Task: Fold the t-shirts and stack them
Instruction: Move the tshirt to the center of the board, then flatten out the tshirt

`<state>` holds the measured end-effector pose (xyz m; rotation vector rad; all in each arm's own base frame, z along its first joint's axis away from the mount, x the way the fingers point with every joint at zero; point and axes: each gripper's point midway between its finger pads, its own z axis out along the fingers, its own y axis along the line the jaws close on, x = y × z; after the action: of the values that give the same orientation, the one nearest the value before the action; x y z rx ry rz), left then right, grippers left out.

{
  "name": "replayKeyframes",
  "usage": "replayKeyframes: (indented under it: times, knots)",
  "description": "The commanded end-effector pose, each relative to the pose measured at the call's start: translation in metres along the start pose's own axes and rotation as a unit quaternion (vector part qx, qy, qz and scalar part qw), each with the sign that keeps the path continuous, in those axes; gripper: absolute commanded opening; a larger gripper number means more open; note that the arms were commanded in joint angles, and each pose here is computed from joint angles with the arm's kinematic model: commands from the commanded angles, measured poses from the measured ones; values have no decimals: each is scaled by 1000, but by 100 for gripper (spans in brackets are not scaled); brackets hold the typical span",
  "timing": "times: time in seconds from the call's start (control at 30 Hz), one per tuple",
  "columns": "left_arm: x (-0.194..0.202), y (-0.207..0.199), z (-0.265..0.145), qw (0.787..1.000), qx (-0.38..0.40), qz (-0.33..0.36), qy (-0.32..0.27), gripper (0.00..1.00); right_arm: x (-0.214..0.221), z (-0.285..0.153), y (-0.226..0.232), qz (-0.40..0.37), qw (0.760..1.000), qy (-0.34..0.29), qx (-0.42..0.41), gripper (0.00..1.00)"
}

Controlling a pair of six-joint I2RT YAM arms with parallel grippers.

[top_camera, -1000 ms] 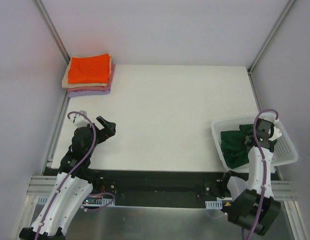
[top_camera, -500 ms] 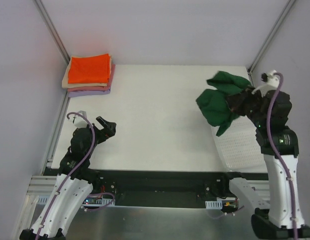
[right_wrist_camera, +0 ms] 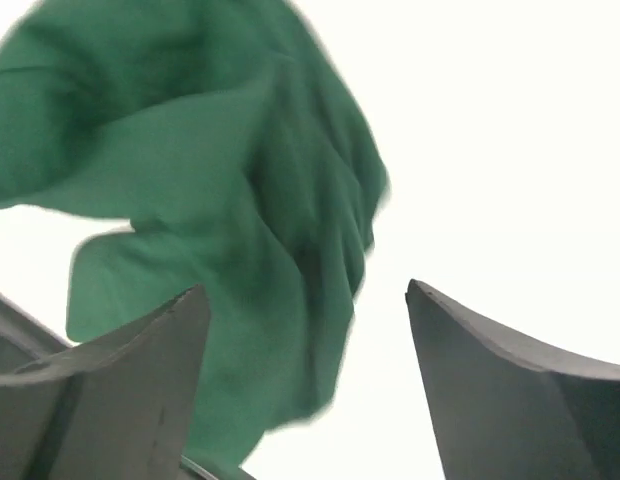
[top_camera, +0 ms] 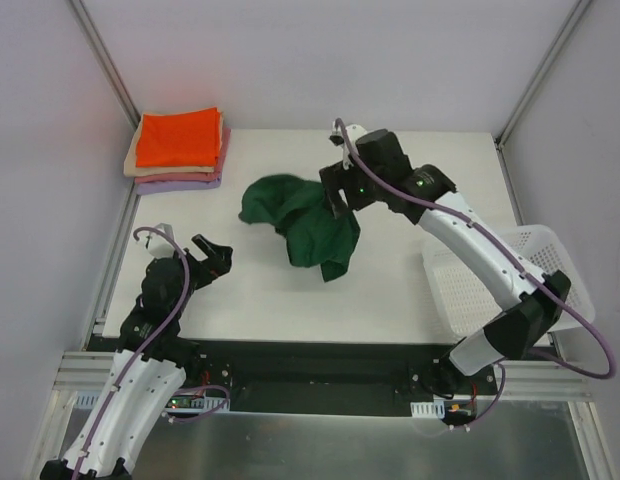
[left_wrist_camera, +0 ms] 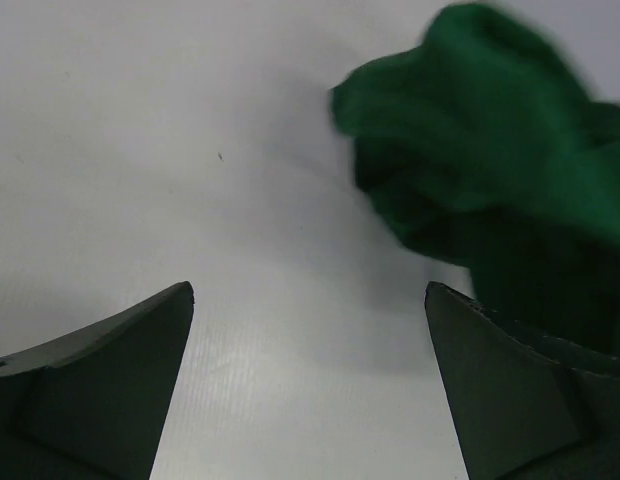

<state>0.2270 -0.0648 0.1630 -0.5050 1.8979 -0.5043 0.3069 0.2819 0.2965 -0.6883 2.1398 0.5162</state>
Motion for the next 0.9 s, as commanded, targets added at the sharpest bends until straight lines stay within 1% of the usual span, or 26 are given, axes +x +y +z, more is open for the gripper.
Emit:
replayKeyframes:
  times: [0.0,0.03,0.13,0.3,0.4,0.47,0.53,0.63,0.67,0.7,0.77,0.87]
  knots:
    - [-5,4,2,1000,-15,-18,-19,99,50,1,-76,-31,979,63,189,98]
    - [-6,5,3,1000,-19,-18,-18,99,62,2,-79,-28,977,74,196,97]
    - [-1,8,9,999,-35,-19,0,99,87,5,-79,-16,978,80,191,96]
    - [11,18,22,996,-76,-23,34,99,112,11,-72,2,985,60,165,96]
    - [19,26,33,992,-112,-32,55,99,132,15,-68,42,985,57,160,96]
    - [27,27,42,988,-126,-38,82,99,150,17,-67,61,984,55,157,96]
    - [31,20,54,986,-121,-38,107,99,163,17,-70,78,982,48,166,96]
    - [39,12,74,981,-123,-48,142,99,174,12,-65,108,981,31,155,96]
    - [43,11,79,979,-126,-49,155,98,177,10,-63,111,983,27,147,96]
    - [46,13,86,976,-137,-51,161,95,178,9,-61,113,984,18,139,96]
    - [47,23,100,971,-170,-45,159,90,184,9,-55,104,988,8,116,96]
    - [50,36,118,963,-211,-31,164,89,192,8,-44,101,991,9,82,96]
